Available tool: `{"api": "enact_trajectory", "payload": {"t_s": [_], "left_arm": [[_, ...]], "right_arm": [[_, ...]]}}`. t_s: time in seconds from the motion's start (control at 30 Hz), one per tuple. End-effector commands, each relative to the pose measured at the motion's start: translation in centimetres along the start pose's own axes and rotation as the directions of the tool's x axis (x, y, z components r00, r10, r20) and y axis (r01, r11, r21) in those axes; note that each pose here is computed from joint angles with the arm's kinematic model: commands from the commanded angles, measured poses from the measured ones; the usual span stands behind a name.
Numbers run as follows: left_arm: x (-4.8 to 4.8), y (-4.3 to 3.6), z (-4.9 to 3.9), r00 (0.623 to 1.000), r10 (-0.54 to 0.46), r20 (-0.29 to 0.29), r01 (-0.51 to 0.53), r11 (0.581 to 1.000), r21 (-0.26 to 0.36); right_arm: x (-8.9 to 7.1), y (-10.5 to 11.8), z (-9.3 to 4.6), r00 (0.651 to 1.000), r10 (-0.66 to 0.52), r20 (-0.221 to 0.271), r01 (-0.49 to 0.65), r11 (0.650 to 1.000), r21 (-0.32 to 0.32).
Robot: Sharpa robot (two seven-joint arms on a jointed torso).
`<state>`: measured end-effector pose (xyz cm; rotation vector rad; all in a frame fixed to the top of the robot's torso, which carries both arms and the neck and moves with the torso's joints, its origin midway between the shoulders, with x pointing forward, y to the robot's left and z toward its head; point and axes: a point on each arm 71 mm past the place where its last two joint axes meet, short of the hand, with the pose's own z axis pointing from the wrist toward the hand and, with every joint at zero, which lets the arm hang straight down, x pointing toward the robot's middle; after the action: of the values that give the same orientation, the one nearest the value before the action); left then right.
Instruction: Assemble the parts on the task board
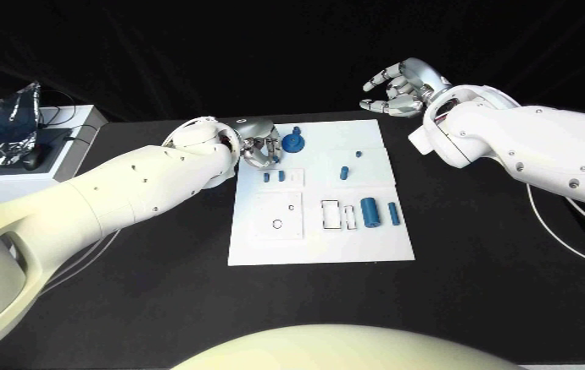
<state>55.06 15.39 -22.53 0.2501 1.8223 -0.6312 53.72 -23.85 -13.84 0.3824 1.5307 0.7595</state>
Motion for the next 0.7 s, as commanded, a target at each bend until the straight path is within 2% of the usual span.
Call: {"api": "enact_trajectory", "payload": {"t_s": [0.03, 0.7], "left_arm": [[0.31, -0.18, 0.11, 1.000, 0.011, -0.028, -0.010, 1.000, 0.002], [0.59, -0.22, 0.16, 0.999, 0.013, -0.045, -0.013, 1.000, 0.005]], "right_arm": [[0.08, 0.10, -0.03, 1.000, -0.009, -0.009, 0.009, 1.000, -0.012], [0.03, 0.04, -0.05, 1.000, -0.010, -0.009, 0.010, 1.000, -0.010]]}}
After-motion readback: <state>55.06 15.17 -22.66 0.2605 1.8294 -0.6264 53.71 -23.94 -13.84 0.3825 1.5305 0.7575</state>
